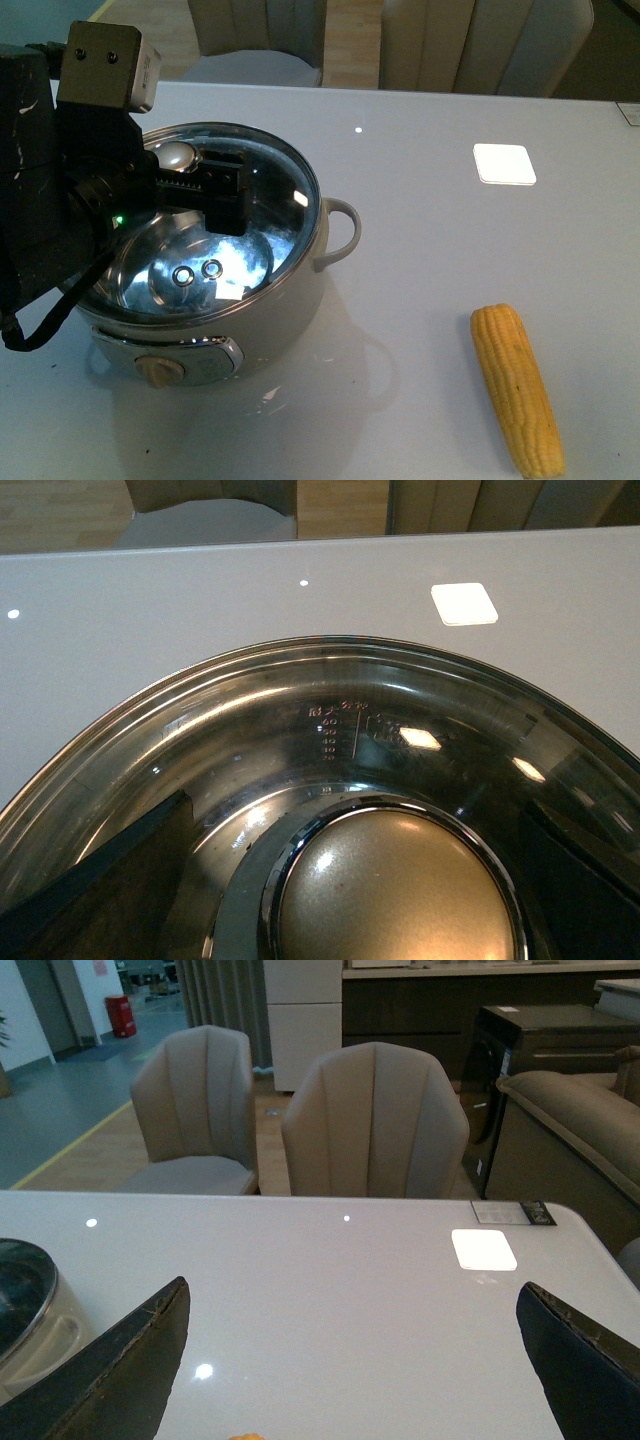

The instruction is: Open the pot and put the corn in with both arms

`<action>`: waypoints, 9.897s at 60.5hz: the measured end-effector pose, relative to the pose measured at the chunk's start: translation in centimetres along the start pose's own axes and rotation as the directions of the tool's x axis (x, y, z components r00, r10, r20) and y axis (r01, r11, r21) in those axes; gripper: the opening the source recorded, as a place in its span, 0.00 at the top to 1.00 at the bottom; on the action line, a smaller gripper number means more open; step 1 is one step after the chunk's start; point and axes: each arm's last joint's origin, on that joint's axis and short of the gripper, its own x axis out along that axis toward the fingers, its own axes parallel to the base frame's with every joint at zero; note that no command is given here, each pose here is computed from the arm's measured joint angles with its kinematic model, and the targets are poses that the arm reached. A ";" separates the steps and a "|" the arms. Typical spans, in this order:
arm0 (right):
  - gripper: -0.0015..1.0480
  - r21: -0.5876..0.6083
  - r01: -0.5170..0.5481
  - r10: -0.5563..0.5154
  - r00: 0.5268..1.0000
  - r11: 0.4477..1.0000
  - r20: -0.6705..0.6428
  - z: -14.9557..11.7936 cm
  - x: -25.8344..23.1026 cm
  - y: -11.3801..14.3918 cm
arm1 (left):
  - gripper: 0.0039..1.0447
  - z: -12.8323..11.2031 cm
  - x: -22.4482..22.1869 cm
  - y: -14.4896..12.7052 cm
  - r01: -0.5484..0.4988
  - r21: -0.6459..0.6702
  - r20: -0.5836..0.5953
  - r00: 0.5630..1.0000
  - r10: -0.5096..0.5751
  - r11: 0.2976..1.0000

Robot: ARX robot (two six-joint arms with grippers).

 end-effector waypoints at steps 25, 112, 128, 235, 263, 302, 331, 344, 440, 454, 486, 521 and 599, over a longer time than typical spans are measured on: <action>0.08 0.000 0.002 -0.002 1.000 1.000 0.000 0.0 0.0 0.0 | 0.58 0.2 0.3 -0.2 0.001 -0.004 0.013 1.000 -0.001 1.000; 0.08 0.000 0.001 -0.001 1.000 1.000 0.000 0.0 0.0 0.0 | 0.60 6.4 -4.9 10.5 -0.202 -0.080 0.168 0.963 0.213 0.976; 0.08 0.000 0.001 -0.001 1.000 1.000 0.000 0.0 0.0 0.0 | 0.60 1.1 -6.8 19.3 -0.376 -0.126 0.128 0.911 0.391 0.918; 0.08 0.000 0.002 -0.002 1.000 1.000 0.000 0.0 0.0 0.0 | 0.60 -13.4 -0.6 25.4 -0.441 -0.178 -0.026 0.895 0.444 0.879; 0.08 0.000 0.002 -0.002 1.000 1.000 0.001 0.0 0.0 0.0 | 0.60 -12.9 0.9 26.6 -0.469 -0.210 -0.061 0.882 0.467 0.858; 0.08 0.000 0.002 -0.002 1.000 1.000 0.001 0.0 0.0 0.0 | 0.06 -11.8 -0.6 25.6 -0.452 -0.265 -0.074 0.890 0.449 0.852; 0.08 0.000 0.002 -0.002 1.000 1.000 0.001 0.0 0.0 0.0 | 0.06 1.4 -6.5 23.4 -0.332 -0.307 0.168 0.904 0.394 0.892; 0.08 0.000 0.002 -0.002 1.000 1.000 0.001 0.0 0.0 0.0 | 0.06 5.8 -11.5 20.1 -0.207 -0.342 0.227 0.928 0.294 0.917; 0.08 0.000 0.002 -0.002 1.000 1.000 0.001 0.0 0.0 0.0 | 0.97 2.1 -24.0 5.6 -0.228 -0.100 0.397 0.883 0.249 0.968; 0.08 0.000 0.002 -0.002 1.000 1.000 0.001 0.0 0.0 0.0 | 0.97 1.9 -24.5 5.4 -0.228 -0.100 0.398 0.883 0.249 0.968; 0.08 0.000 0.002 -0.002 1.000 1.000 0.001 0.0 0.0 0.0 | 0.97 1.0 -25.8 5.0 -0.228 -0.099 0.393 0.885 0.249 0.969; 0.08 0.039 0.251 -0.175 0.772 0.967 -0.611 -0.9 0.8 0.4 | 0.15 1.0 -25.8 5.0 -0.229 -0.100 0.393 0.885 0.249 0.968; 0.08 -0.002 -0.123 0.056 0.469 0.992 -0.882 -15.4 12.0 6.8 | 0.06 1.0 -25.8 5.0 -0.229 -0.097 0.393 0.885 0.249 0.969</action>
